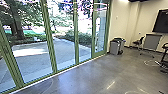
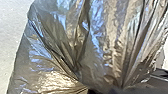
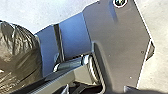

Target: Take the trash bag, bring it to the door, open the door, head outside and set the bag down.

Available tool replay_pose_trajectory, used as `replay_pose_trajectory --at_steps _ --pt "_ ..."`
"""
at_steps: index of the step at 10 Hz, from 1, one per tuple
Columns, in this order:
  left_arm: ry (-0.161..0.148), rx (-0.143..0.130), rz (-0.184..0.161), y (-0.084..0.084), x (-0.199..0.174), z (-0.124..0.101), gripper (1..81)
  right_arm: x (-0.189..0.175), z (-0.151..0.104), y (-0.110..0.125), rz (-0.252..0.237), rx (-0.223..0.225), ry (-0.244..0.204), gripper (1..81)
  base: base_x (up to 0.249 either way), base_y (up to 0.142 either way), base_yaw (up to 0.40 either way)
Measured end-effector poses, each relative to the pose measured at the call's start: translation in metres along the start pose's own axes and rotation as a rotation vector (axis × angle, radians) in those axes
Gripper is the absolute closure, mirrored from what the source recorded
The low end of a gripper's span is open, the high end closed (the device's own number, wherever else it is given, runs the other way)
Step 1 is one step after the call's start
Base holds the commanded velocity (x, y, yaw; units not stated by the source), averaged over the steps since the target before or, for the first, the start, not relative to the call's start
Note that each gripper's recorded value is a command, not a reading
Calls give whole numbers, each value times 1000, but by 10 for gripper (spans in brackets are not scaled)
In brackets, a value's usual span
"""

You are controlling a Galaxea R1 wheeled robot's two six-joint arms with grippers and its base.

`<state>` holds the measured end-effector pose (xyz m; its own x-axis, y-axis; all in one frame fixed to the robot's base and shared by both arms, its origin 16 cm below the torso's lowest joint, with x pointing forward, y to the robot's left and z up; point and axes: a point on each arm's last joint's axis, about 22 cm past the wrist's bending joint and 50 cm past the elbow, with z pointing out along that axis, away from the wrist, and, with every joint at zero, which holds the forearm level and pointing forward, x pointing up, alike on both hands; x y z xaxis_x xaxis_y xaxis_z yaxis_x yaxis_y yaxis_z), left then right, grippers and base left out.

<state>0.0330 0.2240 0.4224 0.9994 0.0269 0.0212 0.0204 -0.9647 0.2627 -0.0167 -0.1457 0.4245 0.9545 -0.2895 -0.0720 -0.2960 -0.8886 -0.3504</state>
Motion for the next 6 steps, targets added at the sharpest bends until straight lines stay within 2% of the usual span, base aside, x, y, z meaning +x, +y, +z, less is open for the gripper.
replay_pose_trajectory --at_steps 1,6 --pt "0 0 0 0 0 0 811 0 0 0 0 0 -1 10 161 -61 0" --pt "2 2 0 -2 1 -1 811 0 0 0 0 1 0 10 161 0 0"
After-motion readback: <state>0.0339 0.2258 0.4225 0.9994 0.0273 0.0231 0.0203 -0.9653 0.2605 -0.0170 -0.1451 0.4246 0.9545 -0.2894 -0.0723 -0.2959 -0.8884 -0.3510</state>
